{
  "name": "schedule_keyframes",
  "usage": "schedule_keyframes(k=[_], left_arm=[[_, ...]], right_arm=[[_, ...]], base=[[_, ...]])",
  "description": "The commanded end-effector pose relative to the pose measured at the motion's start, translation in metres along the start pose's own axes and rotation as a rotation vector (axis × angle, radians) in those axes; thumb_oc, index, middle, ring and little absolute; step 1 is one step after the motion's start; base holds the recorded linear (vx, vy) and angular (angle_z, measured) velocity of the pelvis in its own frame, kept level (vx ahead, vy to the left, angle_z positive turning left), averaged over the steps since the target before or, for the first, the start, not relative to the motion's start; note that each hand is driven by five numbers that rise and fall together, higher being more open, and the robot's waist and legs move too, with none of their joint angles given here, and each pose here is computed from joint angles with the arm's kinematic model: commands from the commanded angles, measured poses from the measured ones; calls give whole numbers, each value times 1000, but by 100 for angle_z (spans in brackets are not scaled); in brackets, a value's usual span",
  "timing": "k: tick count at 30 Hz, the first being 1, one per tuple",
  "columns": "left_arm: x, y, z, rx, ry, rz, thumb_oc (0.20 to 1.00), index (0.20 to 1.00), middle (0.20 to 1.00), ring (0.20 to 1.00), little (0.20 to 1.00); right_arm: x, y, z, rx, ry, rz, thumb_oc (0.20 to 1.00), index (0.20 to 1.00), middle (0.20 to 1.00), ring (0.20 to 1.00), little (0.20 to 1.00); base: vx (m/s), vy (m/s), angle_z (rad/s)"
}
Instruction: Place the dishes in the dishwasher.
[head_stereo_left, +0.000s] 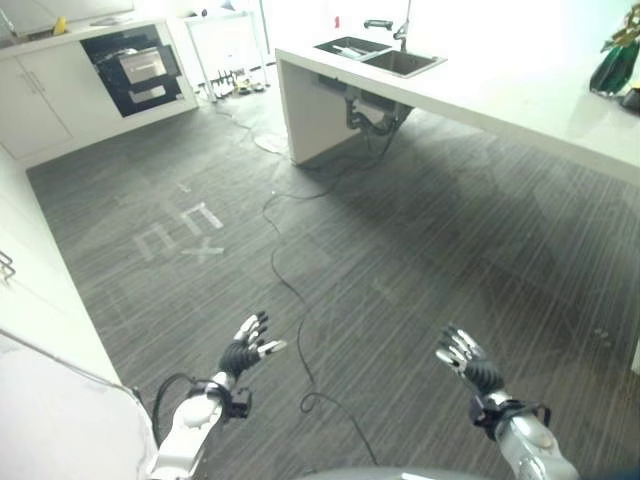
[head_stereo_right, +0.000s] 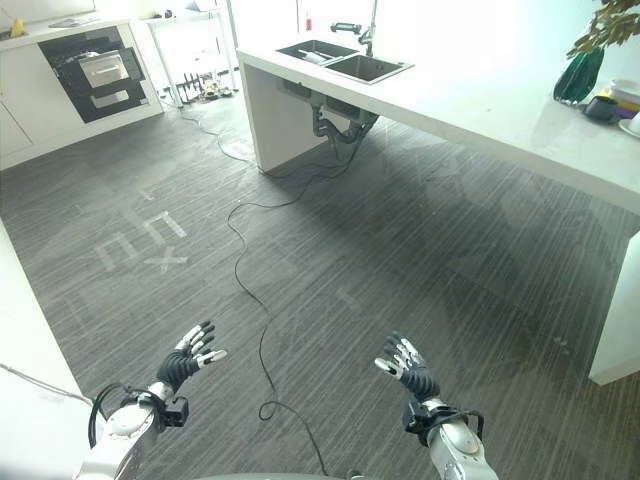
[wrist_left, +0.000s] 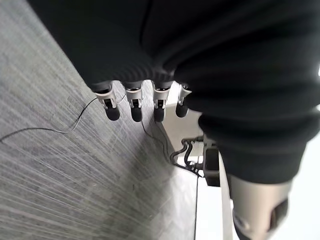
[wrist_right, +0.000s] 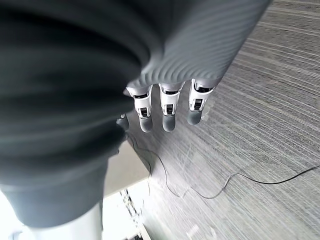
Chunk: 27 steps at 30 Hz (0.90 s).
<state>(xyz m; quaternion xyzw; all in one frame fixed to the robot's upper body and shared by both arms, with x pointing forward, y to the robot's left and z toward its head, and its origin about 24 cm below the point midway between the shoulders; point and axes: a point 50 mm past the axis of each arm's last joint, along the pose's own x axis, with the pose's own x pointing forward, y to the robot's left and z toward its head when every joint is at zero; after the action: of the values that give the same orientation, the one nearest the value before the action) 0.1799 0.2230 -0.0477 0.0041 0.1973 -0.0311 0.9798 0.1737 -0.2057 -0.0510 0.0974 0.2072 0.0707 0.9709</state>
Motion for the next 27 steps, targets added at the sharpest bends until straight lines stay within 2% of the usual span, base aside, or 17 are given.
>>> schedule_keyframes(k=[1,14,27], left_arm=[[8,9,18,-11,-123,11,1000,1000,1000,1000,1000],[9,12,37,-91,-219,60,1000,1000,1000,1000,1000],[4,24,58,-83,-339,100,1000,1000,1000,1000,1000]], right_arm=[[14,9,31,-83,-120,90,1000,1000,1000,1000,1000],[16,15,42,-32,-165,150,1000,1000,1000,1000,1000],[12,14,53,-87,-202,212,1000,1000,1000,1000,1000]], base=[[0,0,0],[-15,-55,0],[23,-106,9]])
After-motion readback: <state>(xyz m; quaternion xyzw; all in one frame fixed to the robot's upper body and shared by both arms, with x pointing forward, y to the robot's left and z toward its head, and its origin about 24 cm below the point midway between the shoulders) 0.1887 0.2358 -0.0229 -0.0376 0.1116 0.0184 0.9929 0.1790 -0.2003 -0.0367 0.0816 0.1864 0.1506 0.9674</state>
